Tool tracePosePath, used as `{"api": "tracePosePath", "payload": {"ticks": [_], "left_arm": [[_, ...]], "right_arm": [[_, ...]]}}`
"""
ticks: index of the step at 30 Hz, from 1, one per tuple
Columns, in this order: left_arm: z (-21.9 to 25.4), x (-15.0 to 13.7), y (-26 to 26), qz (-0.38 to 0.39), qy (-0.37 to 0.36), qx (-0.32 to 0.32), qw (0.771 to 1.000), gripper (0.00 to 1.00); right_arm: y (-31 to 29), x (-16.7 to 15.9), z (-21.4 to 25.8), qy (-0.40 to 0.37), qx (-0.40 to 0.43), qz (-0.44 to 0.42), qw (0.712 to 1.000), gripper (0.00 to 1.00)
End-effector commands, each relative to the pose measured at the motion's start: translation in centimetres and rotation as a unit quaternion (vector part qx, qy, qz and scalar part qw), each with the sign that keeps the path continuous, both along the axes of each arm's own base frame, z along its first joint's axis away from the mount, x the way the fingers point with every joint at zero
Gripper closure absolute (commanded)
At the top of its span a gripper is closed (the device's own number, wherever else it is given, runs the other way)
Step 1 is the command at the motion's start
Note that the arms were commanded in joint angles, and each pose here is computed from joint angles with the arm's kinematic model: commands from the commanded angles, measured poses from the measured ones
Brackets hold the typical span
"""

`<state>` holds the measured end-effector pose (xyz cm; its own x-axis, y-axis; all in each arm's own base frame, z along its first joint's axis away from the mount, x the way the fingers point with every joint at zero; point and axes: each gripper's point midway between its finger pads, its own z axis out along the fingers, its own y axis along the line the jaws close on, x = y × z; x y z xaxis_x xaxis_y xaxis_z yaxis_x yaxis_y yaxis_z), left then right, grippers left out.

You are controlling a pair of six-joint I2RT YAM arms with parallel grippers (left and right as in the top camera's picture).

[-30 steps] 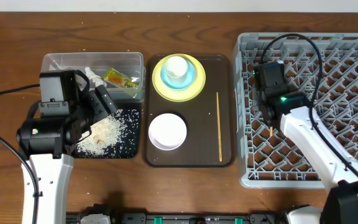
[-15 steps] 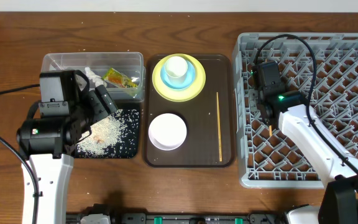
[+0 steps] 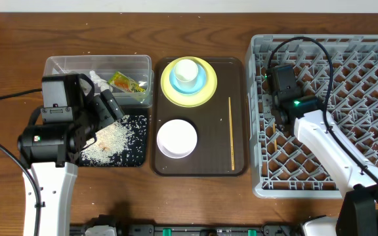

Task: Sort waste into correct bins and load items into the dishwasher rack
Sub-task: 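Move right gripper back to the second chopstick and grasp it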

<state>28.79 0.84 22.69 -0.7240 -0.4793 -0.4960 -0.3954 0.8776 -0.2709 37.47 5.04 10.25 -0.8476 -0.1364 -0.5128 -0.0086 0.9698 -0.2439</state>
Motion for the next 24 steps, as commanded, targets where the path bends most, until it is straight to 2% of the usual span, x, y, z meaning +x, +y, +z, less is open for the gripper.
{"api": "tracePosePath", "payload": {"ticks": [1,8,14,24], "left_arm": [[-0.2,-0.1,0.0,0.001,0.004,-0.003,1.0,0.09],[-0.2,-0.1,0.0,0.001,0.004,-0.003,1.0,0.09],[-0.2,-0.1,0.0,0.001,0.004,-0.003,1.0,0.09],[-0.2,-0.1,0.0,0.001,0.004,-0.003,1.0,0.09]], "right_arm": [[1.2,0.0,-0.6,0.012,0.034,0.018,0.999,0.71],[2.4,-0.1,-0.2,0.008,0.08,0.01,0.997,0.68],[5.1,0.2,2.1,-0.008,0.137,0.045,0.99,0.69],[11.0,-0.8,4.9,-0.042,0.215,0.047,0.975,0.72]]}}
